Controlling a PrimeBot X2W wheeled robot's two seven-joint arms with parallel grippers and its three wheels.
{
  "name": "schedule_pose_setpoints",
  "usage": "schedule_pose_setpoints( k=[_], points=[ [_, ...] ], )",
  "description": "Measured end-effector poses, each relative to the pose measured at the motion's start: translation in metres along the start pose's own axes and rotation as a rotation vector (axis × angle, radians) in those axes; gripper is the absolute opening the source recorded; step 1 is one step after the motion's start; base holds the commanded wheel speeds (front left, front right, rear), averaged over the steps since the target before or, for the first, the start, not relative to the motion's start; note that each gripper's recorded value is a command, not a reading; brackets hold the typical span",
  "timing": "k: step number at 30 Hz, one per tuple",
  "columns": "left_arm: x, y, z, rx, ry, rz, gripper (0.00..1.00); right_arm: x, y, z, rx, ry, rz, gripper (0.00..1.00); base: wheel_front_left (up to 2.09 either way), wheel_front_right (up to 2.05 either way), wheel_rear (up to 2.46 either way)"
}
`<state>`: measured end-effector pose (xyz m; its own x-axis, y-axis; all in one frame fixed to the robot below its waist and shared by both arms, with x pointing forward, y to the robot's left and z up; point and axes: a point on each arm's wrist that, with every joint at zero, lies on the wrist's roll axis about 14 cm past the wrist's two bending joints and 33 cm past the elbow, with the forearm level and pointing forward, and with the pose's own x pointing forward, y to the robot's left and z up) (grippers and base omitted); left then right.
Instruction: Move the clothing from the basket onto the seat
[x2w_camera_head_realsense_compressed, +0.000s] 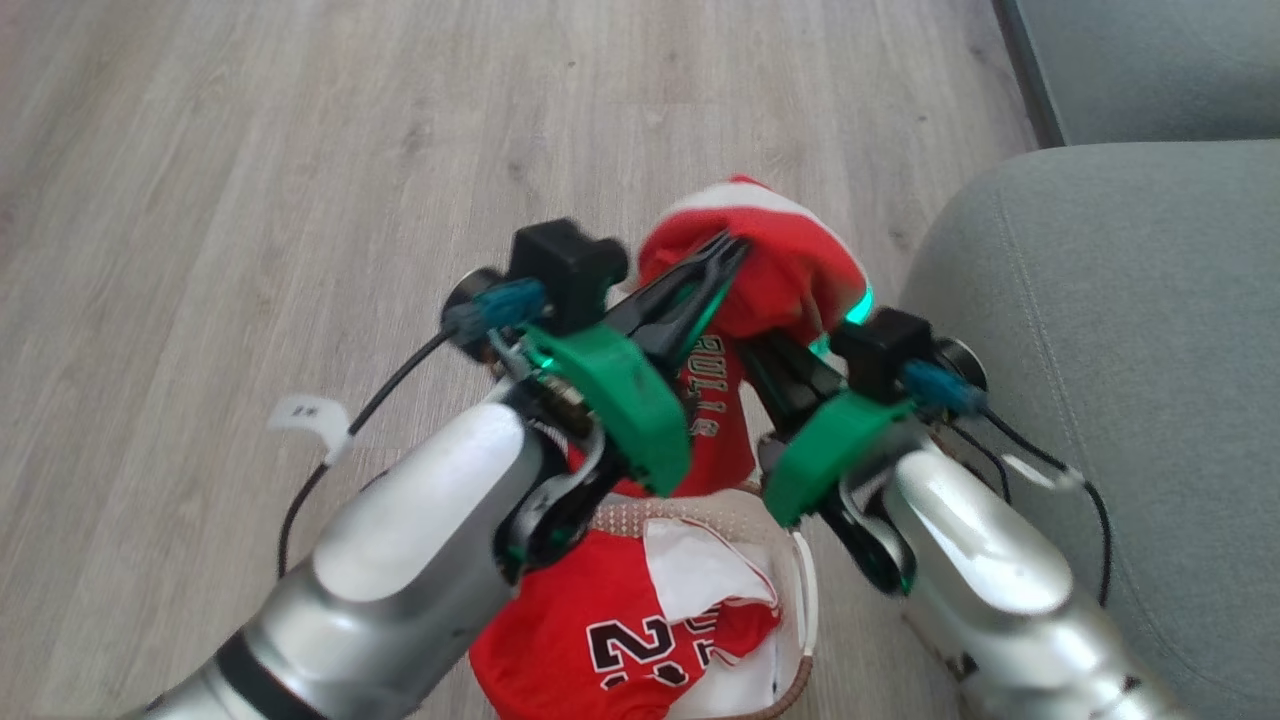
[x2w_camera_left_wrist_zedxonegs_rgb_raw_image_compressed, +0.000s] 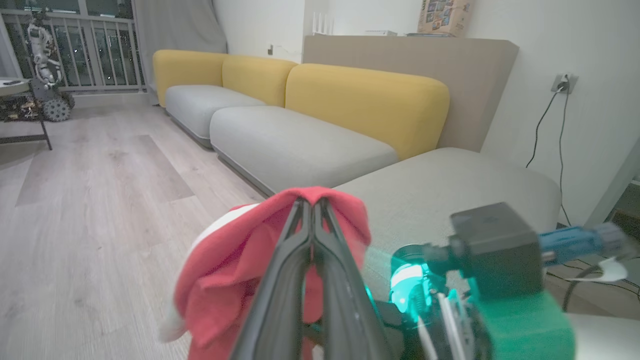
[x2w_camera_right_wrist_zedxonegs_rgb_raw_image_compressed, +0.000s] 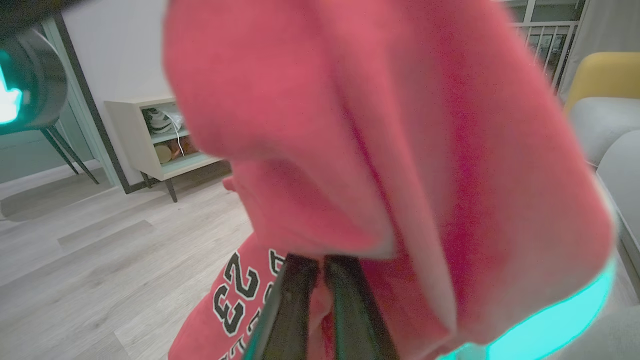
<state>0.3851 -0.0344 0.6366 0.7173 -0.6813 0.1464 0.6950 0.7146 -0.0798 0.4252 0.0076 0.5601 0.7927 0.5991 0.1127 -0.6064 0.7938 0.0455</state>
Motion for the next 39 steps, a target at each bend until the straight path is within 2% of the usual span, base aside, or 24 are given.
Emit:
schedule_pose_setpoints(
  k=[5, 12, 13, 15, 16, 17, 27, 39],
  points=[
    [-0.008, 0.014, -0.023, -0.015, 0.055, 0.044, 0.00, -0.023, -0.014, -0.006, 0.032, -0.010, -0.062, 0.00, 0.00, 0.00, 0.00],
    [-0.002, 0.007, -0.032, -0.022, 0.071, 0.014, 0.00, -0.056, -0.052, 0.004, 0.018, -0.065, -0.192, 0.00, 0.00, 0.00, 0.00],
    [-0.001, 0.005, -0.034, -0.024, 0.074, 0.007, 0.03, -0.061, -0.058, 0.008, 0.013, -0.079, -0.213, 0.00, 0.00, 0.00, 0.00],
    [0.000, 0.000, -0.040, -0.035, 0.085, -0.010, 0.31, -0.070, -0.068, 0.014, 0.000, -0.099, -0.251, 0.00, 0.00, 0.00, 0.00],
    [0.001, -0.003, -0.043, -0.042, 0.090, -0.020, 0.83, -0.075, -0.073, 0.015, -0.007, -0.106, -0.270, 0.00, 0.00, 0.00, 0.00],
    [0.002, -0.007, -0.046, -0.050, 0.092, -0.033, 1.00, -0.080, -0.078, 0.017, -0.016, -0.110, -0.289, 0.00, 0.00, 0.00, 0.00],
    [0.018, -0.055, -0.057, -0.098, 0.088, -0.193, 1.00, -0.139, -0.127, 0.039, -0.113, -0.156, -0.481, 0.00, 0.00, 0.00, 0.00],
    [0.042, -0.103, -0.078, -0.102, 0.102, -0.381, 1.00, -0.215, -0.159, 0.057, -0.205, -0.163, -0.686, 0.00, 0.00, 0.00, 0.00]
  ],
)
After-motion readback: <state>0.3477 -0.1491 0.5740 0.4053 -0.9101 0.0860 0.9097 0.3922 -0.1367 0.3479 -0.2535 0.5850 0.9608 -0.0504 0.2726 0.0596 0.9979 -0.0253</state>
